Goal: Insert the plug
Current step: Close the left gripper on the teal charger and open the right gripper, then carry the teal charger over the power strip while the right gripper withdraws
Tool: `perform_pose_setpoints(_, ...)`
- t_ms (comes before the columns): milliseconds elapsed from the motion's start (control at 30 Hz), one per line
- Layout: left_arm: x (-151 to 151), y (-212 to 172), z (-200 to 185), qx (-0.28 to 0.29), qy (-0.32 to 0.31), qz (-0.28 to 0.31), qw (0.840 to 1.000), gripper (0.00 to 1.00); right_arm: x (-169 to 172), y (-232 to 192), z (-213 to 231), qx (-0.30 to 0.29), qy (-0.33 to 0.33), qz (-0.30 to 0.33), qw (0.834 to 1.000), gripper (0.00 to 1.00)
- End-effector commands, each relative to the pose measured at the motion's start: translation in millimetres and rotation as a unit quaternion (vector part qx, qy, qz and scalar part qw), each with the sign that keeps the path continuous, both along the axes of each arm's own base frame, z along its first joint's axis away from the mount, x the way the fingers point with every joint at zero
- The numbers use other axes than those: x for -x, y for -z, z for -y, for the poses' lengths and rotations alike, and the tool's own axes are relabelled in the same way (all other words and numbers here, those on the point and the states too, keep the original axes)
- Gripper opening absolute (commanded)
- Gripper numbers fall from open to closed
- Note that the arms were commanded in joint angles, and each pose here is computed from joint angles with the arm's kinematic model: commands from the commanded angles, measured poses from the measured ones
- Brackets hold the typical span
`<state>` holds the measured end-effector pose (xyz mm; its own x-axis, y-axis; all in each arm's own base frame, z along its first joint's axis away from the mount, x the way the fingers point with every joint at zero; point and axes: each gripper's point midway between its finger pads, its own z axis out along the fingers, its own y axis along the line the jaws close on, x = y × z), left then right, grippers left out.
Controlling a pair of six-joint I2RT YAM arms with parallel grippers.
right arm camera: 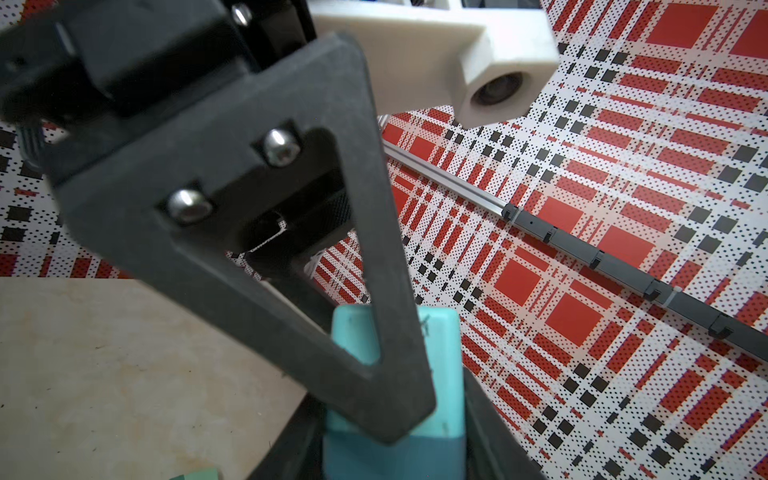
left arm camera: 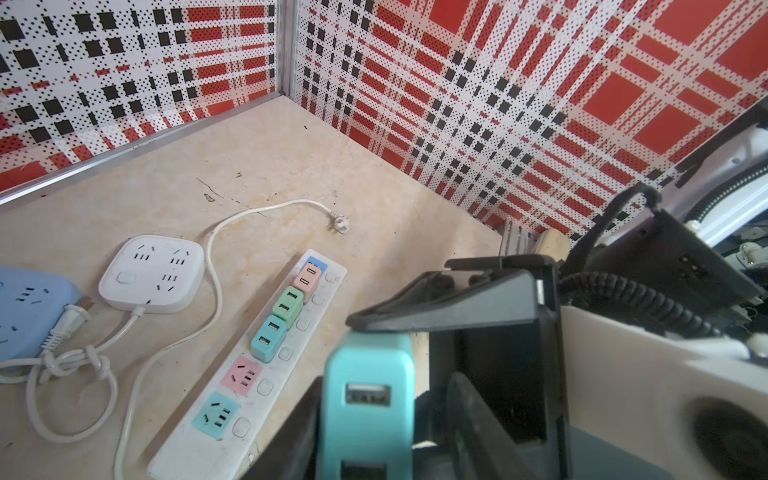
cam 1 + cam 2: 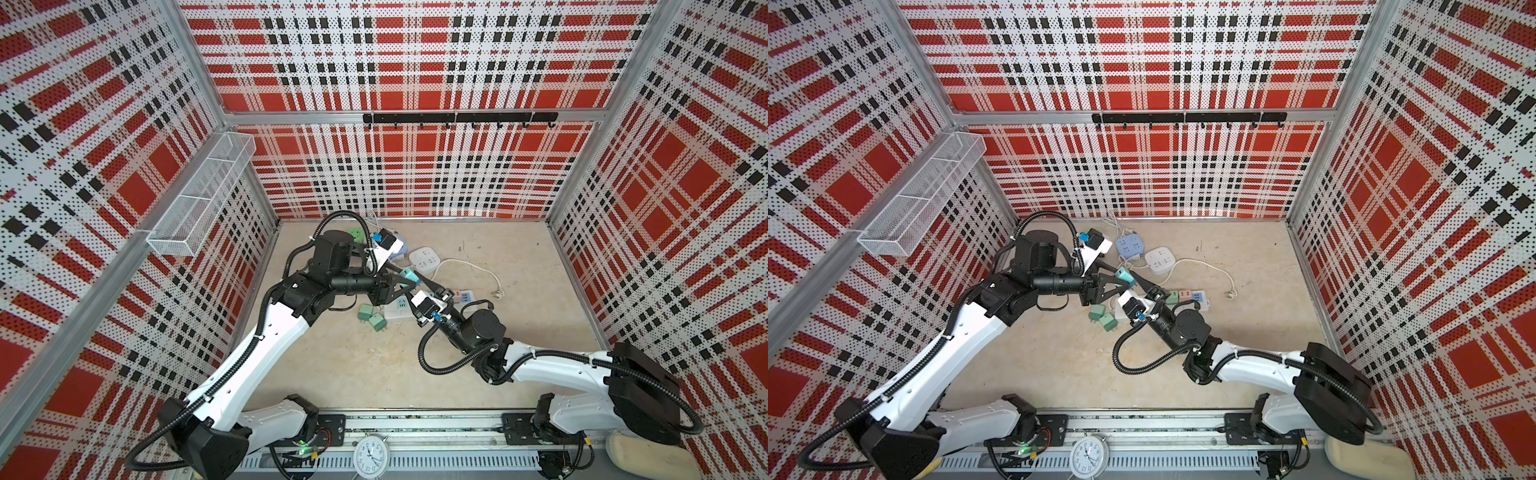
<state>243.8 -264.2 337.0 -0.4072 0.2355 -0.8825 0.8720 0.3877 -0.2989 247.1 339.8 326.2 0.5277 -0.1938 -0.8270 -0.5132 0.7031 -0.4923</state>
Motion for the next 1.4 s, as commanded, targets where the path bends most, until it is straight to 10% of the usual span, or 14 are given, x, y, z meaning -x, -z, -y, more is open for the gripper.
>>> perform_pose_setpoints(0,7.6,-17.5,3.2,0.014,0.019,0.017,1.0,0.33,0.8,-22.8,-1.8,-0.021,-0.006,0.032,0.999,0.0)
perform_pose_setpoints(233,11.6,-20.4,2.9,0.014,0.028,0.024,0.999,0.01,6.5,-22.5,1.1,-0.028,-0.018,0.028,0.999,0.07)
perform_pose_setpoints(433,4.0,-19.3,-4.6,-0.001,0.001,0.044,0.999,0.0,16.7,-6.8,17.0,-0.042,-0.033,-0.013,0.998,0.8)
perform_pose_setpoints(567,-5.5,-14.1,-12.7,-0.022,-0.028,0.064,0.997,0.0,26.5,10.2,34.1,-0.052,-0.04,-0.043,0.997,1.0)
perform_pose_setpoints(867,-25.3,36.4,-22.7,-0.109,-0.004,0.176,0.978,0.0,8.9,36.1,113.5,-0.088,0.109,-0.108,0.984,1.0)
perform_pose_setpoints(1367,-67.5,134.0,-16.5,-0.308,0.13,0.245,0.91,0.0,-64.8,124.4,250.5,-0.189,0.298,-0.276,0.894,1.0)
